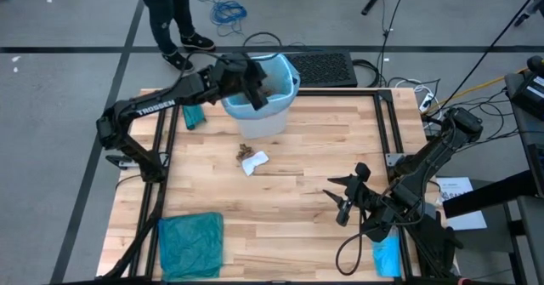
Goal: Place trash/remove bag and relplace
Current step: Put the brown paper into the blue trash bag inside the white trash bin
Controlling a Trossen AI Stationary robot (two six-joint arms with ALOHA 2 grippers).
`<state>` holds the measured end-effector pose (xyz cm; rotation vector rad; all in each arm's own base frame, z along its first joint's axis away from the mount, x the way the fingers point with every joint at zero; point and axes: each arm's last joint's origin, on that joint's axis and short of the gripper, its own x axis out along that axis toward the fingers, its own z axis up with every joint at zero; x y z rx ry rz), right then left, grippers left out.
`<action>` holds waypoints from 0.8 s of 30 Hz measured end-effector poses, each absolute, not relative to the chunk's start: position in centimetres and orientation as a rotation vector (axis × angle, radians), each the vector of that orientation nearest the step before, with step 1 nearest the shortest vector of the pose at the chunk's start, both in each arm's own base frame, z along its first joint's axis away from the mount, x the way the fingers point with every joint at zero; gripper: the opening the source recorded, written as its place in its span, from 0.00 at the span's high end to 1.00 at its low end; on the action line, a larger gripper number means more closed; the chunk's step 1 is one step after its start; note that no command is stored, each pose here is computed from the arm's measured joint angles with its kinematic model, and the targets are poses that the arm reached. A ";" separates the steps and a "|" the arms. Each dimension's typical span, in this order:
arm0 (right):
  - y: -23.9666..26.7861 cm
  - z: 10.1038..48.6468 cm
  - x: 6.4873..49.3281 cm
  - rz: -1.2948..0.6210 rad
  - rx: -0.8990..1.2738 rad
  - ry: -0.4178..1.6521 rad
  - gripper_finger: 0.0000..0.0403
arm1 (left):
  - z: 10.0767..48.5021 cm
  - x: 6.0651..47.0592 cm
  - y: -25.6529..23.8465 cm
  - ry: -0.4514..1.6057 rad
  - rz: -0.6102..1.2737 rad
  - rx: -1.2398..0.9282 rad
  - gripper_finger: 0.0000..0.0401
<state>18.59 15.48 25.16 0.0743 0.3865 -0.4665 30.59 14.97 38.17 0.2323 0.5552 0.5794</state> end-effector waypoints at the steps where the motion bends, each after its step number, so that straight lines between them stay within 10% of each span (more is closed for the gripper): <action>1: 15.5 25.2 18.6 -0.467 0.075 0.386 0.60 | 38.0 30.4 15.3 0.573 0.576 0.222 1.00; 11: 15.5 25.1 18.6 -0.468 0.071 0.389 0.60 | 36.5 29.1 17.5 0.675 0.589 0.101 0.96; 24: 15.5 25.1 18.6 -0.473 0.095 0.383 0.60 | 36.4 28.6 18.0 0.655 0.585 -0.002 0.61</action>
